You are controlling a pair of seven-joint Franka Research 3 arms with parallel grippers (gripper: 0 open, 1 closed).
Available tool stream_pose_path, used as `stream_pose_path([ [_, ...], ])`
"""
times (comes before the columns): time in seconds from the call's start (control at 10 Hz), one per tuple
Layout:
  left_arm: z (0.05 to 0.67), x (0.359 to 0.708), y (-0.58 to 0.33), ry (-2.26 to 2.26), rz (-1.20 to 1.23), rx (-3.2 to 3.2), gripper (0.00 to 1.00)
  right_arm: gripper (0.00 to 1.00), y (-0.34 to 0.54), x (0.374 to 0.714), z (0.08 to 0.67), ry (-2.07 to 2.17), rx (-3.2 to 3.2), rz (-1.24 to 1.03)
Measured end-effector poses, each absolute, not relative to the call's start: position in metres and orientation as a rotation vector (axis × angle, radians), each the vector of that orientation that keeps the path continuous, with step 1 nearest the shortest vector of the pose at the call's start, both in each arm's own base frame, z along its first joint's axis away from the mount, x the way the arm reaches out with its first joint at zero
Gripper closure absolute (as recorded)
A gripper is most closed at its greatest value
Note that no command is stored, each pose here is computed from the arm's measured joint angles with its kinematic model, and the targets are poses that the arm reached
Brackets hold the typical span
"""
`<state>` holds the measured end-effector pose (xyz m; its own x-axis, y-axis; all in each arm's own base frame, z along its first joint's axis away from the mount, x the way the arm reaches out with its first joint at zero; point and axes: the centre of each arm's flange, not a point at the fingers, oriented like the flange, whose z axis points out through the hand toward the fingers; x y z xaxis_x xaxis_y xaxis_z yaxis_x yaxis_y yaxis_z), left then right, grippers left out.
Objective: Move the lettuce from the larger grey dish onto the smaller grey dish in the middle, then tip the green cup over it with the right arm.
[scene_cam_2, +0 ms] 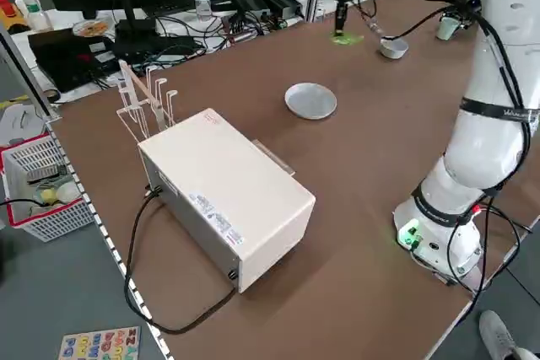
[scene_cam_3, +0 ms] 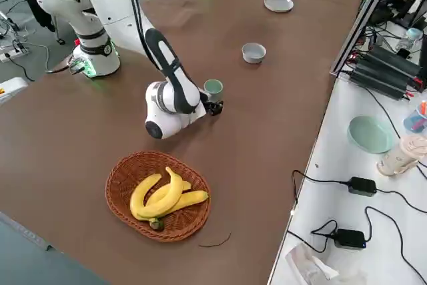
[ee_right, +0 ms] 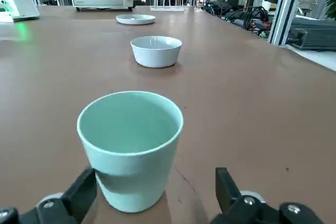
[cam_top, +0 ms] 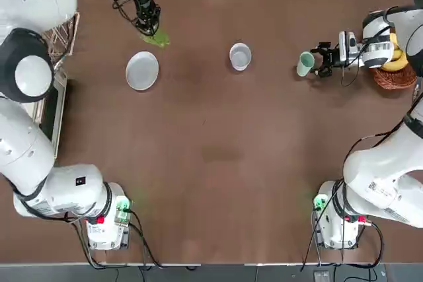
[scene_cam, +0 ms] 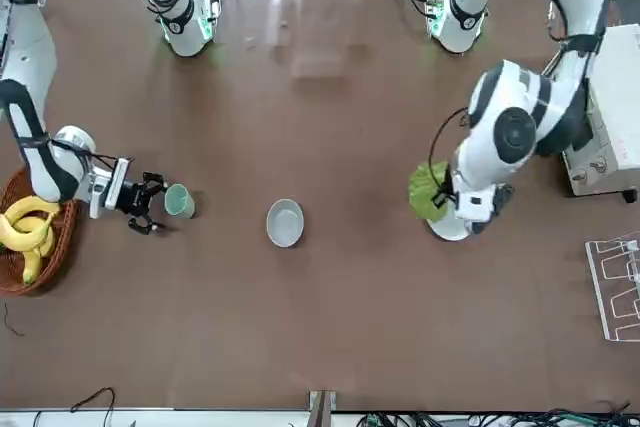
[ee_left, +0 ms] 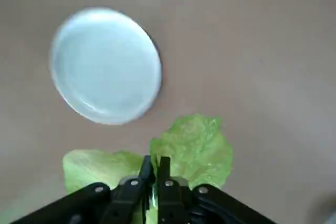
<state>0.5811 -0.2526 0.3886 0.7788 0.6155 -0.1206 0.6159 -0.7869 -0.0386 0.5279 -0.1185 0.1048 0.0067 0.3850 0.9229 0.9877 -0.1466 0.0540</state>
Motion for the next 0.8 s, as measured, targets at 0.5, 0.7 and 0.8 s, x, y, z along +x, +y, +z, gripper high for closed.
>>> stream_pose_path([
  [0.5, 0.365, 0.574, -0.402, 1.097, -0.259, 2.815, 0.95, 0.0, -0.099, 0.532, 0.1, -1.419, -1.595, -1.143],
  [0.7, 0.334, 0.553, -0.459, 1.109, -0.203, 2.779, 0.96, 0.0, -0.1, 0.53, 0.096, -1.418, -1.597, -1.142],
  [0.8, 0.324, 0.548, -0.485, 1.122, -0.168, 2.751, 0.96, 0.0, -0.1, 0.53, 0.094, -1.416, -1.599, -1.14],
])
